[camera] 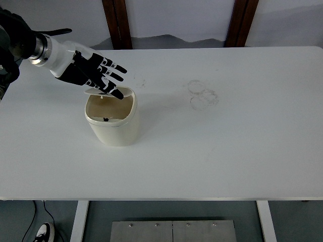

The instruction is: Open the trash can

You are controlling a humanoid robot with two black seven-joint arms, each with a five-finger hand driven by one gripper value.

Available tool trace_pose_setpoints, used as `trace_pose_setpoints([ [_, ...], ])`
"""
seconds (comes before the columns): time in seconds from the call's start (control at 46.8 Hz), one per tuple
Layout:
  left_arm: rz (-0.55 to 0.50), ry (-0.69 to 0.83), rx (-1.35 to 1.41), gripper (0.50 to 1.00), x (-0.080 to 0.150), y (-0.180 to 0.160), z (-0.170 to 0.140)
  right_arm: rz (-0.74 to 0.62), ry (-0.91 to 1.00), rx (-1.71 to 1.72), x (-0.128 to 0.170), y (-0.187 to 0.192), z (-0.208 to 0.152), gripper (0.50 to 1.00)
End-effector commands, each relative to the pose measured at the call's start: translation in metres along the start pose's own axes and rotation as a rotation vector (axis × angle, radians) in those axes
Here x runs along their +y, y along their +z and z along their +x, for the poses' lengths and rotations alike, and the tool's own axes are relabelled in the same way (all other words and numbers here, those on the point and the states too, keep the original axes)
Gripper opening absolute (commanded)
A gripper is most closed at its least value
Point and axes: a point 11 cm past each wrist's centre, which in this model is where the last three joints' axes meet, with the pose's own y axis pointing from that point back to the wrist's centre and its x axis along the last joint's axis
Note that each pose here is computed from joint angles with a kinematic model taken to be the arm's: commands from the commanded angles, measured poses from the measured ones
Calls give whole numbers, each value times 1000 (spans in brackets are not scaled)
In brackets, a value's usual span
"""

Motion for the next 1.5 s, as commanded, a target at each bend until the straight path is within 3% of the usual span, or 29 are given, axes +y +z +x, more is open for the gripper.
trace_pose_setpoints([
  [0.0,-30,10,-1,1000,4,10,3,0,1,0,0,0,0,995],
  [0.192,-105,34,5,1000,16,31,10,0,0,0,0,0,0,995],
  [0.47,-353,116,59,1000,63,81,41,0,0,-3,0,0,0,995],
  [0.705,-475,192,142,1000,75,83,78,-1,-1,0,0,1,0,995],
  [0.855,-611,247,210,1000,93,90,105,-1,-1,-3,0,1,0,995],
  [1.24,-915,271,504,1000,98,42,159,-3,-1,-2,0,2,0,995],
  [1.475,-980,261,672,1000,85,-1,177,-3,-1,-2,0,2,0,995],
])
